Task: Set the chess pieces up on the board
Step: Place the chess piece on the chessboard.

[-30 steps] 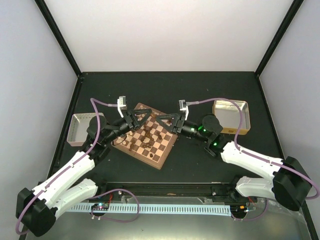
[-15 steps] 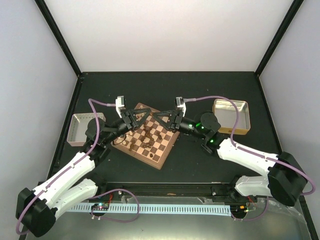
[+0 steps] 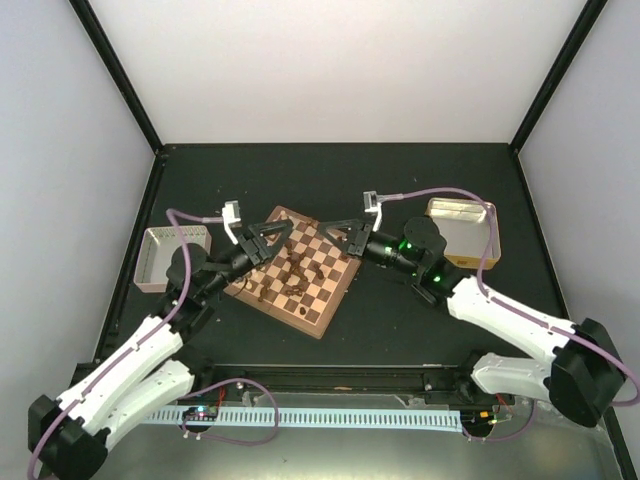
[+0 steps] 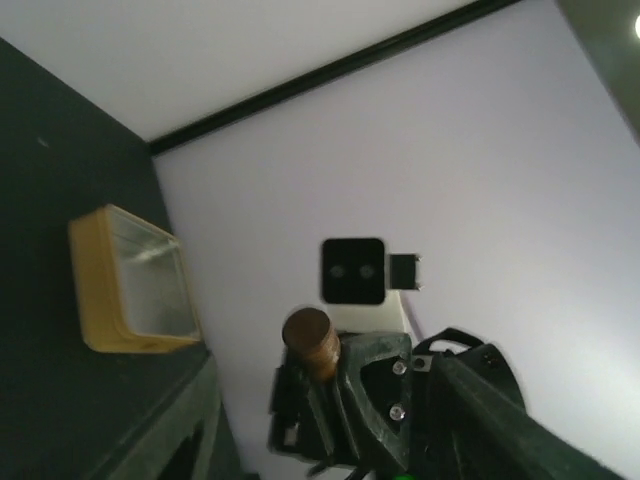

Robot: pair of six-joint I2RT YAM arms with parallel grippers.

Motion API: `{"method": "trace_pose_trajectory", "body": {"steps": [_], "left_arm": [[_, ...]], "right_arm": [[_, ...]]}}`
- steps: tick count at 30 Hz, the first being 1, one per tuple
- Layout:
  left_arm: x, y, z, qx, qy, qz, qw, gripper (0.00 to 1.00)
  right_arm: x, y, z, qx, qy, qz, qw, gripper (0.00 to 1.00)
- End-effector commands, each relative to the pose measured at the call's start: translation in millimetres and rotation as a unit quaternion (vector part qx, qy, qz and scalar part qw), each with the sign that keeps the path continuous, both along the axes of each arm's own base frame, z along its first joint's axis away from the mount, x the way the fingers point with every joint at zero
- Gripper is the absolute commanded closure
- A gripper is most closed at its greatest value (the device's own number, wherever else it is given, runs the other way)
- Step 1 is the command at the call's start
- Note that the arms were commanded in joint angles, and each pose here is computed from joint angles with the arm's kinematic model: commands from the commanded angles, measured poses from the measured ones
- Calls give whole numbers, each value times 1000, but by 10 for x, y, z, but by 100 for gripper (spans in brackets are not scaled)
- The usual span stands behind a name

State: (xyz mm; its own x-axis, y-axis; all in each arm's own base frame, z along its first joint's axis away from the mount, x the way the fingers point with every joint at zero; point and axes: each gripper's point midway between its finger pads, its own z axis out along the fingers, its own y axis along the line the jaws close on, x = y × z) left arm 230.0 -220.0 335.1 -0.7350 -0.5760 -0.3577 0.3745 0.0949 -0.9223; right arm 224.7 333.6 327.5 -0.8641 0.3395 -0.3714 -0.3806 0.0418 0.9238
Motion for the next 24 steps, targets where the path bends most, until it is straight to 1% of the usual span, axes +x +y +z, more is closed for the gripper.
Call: {"method": "trace_pose_trajectory", "body": {"steps": [1, 2, 4, 6, 8, 10, 13, 18, 22, 24], "left_arm": [[118, 305, -379, 83, 26, 101, 991, 34], [126, 376, -464, 105, 28, 120, 987, 31], [135, 550, -588, 152, 29, 162, 975, 24], [145, 740, -706, 203, 29, 205, 957, 19], [125, 885, -783, 248, 23, 230, 941, 14], [110, 1001, -826, 284, 13, 249, 926, 11], [87, 1085, -831, 327, -14, 259, 909, 8], [61, 1104, -775, 373, -62, 252, 891, 8], [56, 1109, -767, 395, -82, 248, 881, 7], [57, 1106, -773, 402, -87, 246, 878, 7]], "right_arm": [[229, -276, -364, -141, -29, -52, 988, 99], [263, -342, -467, -183, -38, -55, 981, 99], [320, -508, -718, -281, -46, -62, 957, 99], [373, -684, -923, -377, -57, -64, 922, 99], [381, -807, -1068, -452, -72, -44, 888, 99], [378, -874, -1174, -504, -74, -17, 860, 99], [374, -913, -1354, -564, -58, 33, 823, 99], [365, -880, -1540, -613, -38, 101, 782, 99], [352, -835, -1691, -647, -31, 143, 748, 99], [368, -789, -1750, -658, -34, 159, 735, 99]]}}
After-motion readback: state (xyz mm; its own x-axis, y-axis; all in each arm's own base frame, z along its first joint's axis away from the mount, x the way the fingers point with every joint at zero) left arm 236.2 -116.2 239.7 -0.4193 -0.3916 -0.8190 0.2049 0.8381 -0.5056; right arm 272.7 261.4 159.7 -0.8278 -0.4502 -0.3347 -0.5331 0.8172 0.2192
